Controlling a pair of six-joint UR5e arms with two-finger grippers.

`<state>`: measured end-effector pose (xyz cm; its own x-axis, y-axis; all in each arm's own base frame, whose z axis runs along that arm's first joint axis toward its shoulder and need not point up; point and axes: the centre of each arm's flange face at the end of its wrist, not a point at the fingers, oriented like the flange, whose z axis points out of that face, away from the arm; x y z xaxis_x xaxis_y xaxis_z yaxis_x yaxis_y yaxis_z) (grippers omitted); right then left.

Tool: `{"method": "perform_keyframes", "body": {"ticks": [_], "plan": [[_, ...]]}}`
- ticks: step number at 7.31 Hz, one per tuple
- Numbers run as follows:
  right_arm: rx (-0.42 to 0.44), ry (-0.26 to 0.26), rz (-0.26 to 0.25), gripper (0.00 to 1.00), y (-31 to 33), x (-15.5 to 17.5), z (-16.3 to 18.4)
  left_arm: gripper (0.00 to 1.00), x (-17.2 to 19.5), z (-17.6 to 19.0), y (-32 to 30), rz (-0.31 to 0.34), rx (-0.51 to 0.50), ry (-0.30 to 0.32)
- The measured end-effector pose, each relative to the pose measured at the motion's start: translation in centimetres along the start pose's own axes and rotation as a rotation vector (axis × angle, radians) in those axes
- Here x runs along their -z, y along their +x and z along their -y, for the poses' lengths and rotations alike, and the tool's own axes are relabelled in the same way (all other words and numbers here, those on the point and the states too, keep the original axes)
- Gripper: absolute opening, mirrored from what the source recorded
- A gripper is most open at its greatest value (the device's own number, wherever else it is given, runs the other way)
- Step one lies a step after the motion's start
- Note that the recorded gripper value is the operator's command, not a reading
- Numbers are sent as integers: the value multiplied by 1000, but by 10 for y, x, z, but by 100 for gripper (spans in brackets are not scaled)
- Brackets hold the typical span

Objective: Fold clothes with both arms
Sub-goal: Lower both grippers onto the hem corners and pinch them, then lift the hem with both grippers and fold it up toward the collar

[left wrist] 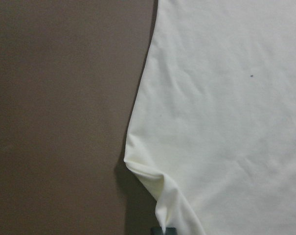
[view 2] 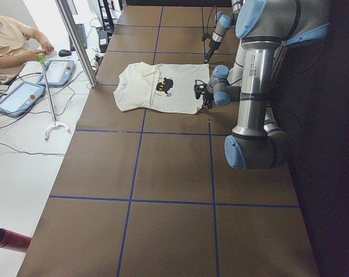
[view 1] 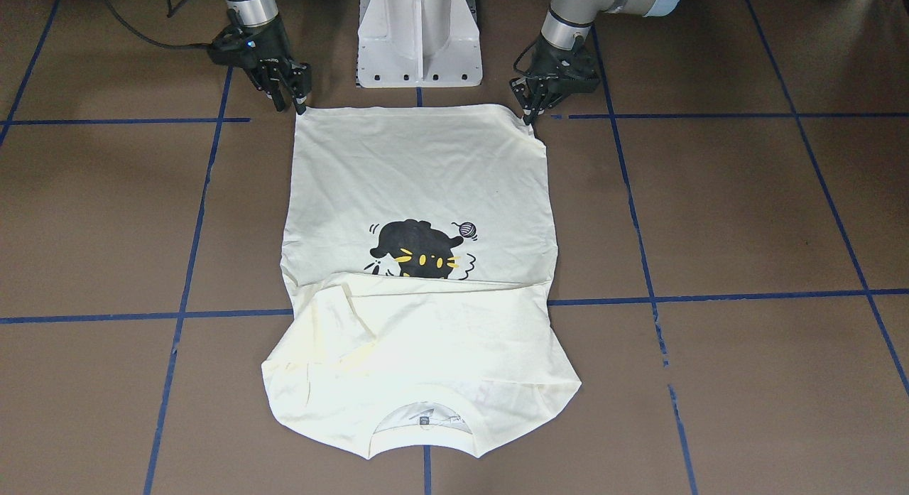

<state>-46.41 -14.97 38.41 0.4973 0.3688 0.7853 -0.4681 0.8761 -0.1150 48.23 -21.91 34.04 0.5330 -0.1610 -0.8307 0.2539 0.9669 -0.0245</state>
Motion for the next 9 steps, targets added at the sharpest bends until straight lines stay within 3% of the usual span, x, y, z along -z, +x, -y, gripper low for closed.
{"method": "perform_keyframes", "body": {"ticks": [1,2,7,9], "plan": [[2,1,4,44,-4,-4,-5,0,0,0,0,0,0,2],[2,3,8,3,-8,-8,-9,0,0,0,0,0,0,3],[-10,3,21,0,-16,3,-2,0,6,1,2,-8,-3,1],[-5,-34,-7,0,-33,72,13,0,64,0,21,-9,-66,-37]]}}
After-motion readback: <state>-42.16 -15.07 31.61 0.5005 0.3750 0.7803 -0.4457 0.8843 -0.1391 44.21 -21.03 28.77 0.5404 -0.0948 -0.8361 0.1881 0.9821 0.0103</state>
